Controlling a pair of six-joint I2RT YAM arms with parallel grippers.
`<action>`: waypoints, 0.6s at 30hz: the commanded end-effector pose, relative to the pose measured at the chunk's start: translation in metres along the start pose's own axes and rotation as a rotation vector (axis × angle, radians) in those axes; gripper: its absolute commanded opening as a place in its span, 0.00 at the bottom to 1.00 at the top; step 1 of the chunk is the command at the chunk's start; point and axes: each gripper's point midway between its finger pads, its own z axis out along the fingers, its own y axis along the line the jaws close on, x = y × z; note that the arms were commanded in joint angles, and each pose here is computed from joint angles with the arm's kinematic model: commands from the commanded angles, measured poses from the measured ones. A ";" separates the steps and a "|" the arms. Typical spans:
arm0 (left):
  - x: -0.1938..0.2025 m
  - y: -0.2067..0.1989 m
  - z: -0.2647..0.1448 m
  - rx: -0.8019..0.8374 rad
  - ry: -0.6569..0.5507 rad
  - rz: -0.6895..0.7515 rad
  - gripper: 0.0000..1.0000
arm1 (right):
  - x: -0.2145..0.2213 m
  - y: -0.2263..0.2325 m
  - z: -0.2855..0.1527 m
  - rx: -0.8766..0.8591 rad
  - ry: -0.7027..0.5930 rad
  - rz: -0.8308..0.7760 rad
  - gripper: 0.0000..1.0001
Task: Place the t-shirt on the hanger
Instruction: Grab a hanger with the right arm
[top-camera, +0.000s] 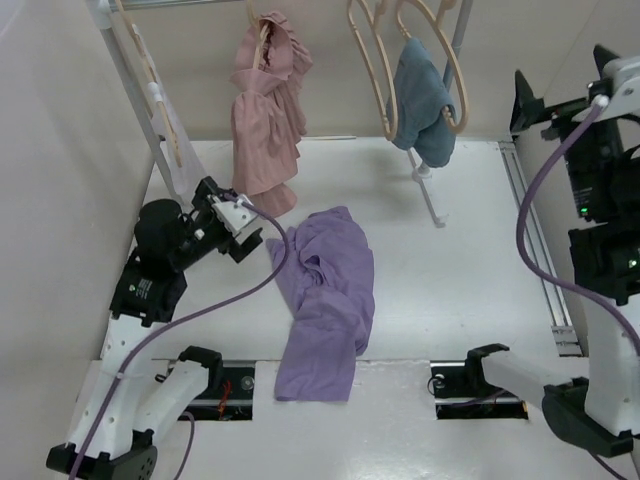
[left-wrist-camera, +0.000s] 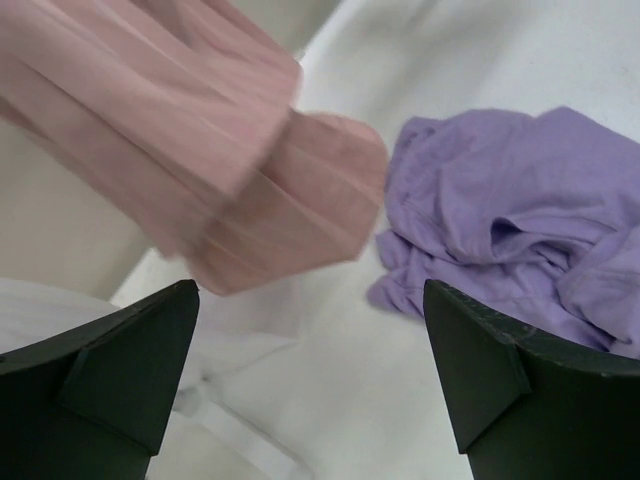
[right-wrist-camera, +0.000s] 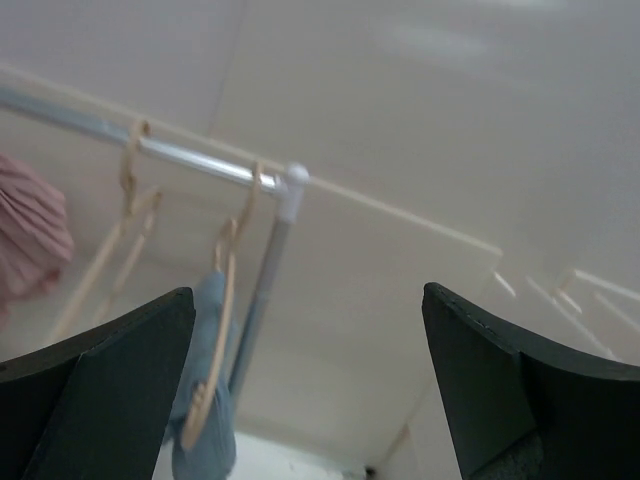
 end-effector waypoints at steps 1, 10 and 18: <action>-0.031 0.009 -0.009 0.032 -0.024 0.079 0.89 | -0.038 0.020 0.016 -0.144 -0.080 0.096 1.00; -0.031 0.015 0.007 0.056 0.031 -0.041 0.77 | 0.026 0.097 0.097 -0.329 0.087 0.279 0.75; -0.028 0.016 0.017 0.055 0.031 -0.093 0.82 | 0.042 0.141 0.151 -0.329 0.058 0.335 0.99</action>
